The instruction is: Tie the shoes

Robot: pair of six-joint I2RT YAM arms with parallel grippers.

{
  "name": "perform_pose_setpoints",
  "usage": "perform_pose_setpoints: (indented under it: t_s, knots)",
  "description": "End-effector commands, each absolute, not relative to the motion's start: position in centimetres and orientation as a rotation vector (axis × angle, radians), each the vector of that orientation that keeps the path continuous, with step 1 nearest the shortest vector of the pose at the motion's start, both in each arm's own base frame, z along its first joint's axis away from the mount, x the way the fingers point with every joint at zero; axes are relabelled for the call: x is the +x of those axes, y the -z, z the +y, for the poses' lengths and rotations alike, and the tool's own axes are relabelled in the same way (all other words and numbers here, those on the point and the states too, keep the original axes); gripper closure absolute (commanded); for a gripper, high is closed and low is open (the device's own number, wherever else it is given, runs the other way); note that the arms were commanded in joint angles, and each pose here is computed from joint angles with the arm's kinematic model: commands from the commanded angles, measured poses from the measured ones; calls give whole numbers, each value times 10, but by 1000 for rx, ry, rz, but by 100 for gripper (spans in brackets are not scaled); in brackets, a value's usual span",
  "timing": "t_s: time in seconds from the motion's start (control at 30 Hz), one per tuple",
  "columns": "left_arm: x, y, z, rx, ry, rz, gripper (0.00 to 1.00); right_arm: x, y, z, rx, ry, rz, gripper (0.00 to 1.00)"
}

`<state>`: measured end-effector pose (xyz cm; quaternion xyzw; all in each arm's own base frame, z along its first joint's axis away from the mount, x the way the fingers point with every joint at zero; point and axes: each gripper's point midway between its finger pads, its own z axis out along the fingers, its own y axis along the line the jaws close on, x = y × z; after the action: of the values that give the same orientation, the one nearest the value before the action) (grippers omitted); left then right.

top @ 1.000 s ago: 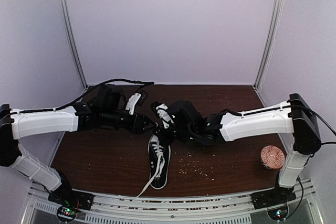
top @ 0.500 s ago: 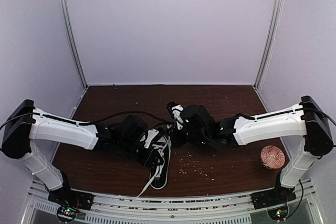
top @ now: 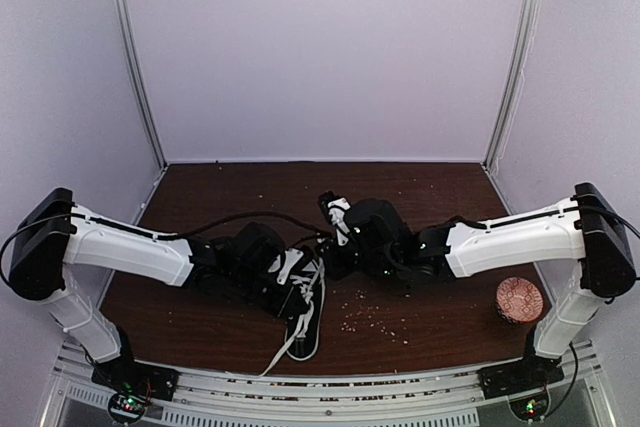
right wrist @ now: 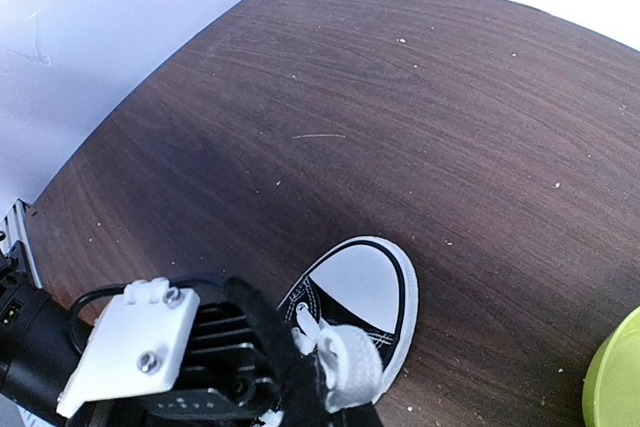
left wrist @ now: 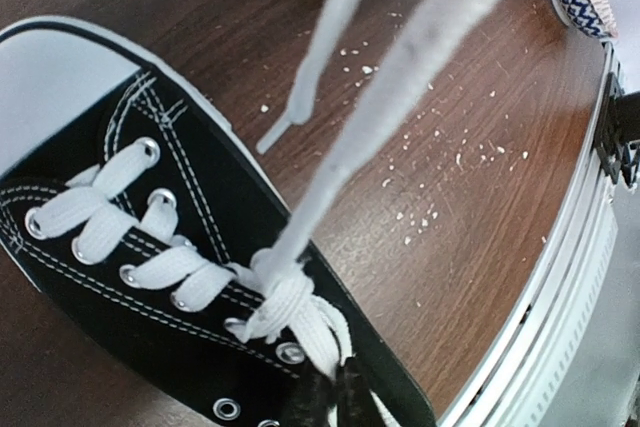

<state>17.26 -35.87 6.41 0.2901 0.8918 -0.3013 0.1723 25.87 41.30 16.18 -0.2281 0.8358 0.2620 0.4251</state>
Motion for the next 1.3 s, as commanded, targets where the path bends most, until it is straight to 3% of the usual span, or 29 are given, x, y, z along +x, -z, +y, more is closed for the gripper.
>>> perform_pose_setpoints:
  t_s: [0.0, 0.53, 1.0, 1.27]
  knots:
    - [184, -70, -363, 772, 835, 2507, 100, 263, -174, 405, -517, -647, 2061, 100]
    - [184, -74, -335, 724, 713, 2527, 100, 256, -158, 362, -413, -558, 2124, 100]
    - [177, -34, -315, 676, 621, 2631, 100, 238, -78, 318, -294, -458, 2325, 100]
    - [181, -49, -320, 678, 664, 2570, 100, 243, -85, 310, -264, -473, 2312, 100]
